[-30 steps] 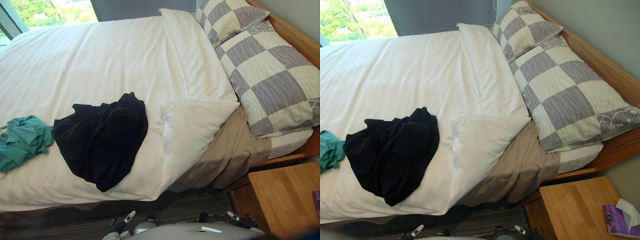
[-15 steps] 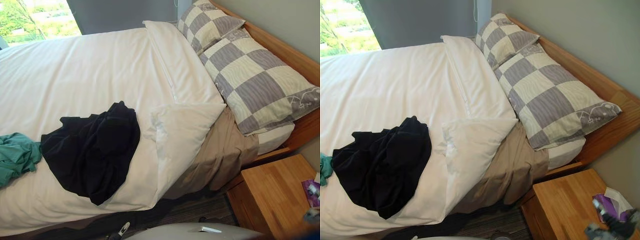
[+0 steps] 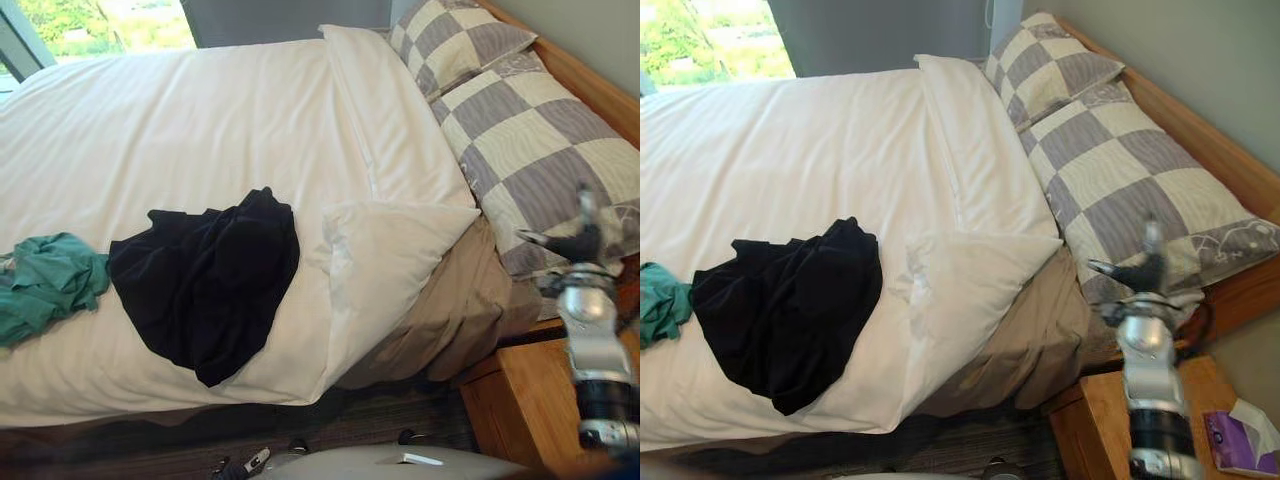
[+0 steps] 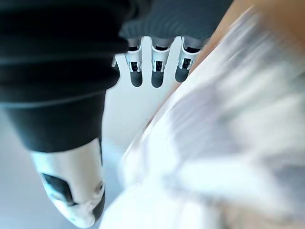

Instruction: Tidy the bed and pick cloth on bed and put in laundry

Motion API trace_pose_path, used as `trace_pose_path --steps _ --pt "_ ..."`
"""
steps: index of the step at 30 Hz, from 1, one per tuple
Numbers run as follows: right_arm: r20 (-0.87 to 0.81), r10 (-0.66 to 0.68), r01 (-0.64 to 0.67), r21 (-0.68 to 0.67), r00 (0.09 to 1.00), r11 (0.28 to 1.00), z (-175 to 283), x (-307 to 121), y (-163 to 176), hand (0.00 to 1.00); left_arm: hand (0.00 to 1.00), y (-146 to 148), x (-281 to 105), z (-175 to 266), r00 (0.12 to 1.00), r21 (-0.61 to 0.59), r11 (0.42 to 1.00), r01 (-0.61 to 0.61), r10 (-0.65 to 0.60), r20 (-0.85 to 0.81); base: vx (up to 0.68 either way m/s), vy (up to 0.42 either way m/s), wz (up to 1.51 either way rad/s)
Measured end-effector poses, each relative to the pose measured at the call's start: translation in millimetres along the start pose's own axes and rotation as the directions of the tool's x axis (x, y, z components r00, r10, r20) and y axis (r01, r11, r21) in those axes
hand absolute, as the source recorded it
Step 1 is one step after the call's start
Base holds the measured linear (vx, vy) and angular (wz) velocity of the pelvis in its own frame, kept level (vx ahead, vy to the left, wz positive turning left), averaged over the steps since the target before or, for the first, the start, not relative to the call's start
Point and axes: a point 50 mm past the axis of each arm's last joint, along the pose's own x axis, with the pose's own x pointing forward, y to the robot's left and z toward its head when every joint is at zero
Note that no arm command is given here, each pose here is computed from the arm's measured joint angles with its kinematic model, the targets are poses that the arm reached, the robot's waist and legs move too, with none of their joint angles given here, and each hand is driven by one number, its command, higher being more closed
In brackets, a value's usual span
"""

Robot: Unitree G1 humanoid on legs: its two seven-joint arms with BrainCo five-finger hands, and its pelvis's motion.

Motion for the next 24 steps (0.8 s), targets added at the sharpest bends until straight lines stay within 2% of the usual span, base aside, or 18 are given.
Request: trace_pose_path --steps 6,9,14,24 --pt "0.157 0.175 -0.155 -0.133 0.972 0.979 47 31 28 0.0 0.0 -3 1 8 0.999 0.011 1.0 -0.003 0.003 0.045 -0.01 0.024 0.17" --pt "0.221 0.197 -0.156 -0.19 0.955 0.969 68 45 30 0.0 0.0 -3 1 13 0.998 0.019 1.0 -0.004 0.003 0.067 -0.01 0.016 0.12" --pt "0.232 0.225 -0.154 -0.291 0.946 0.944 77 56 27 0.0 0.0 -5 1 20 0.995 0.021 1.0 -0.009 0.007 0.104 -0.02 0.024 0.18" --pt "0.224 0.23 -0.143 -0.347 0.947 0.927 80 64 26 0.0 0.0 -10 2 28 0.991 0.013 1.0 0.001 -0.003 0.133 -0.04 0.024 0.08"
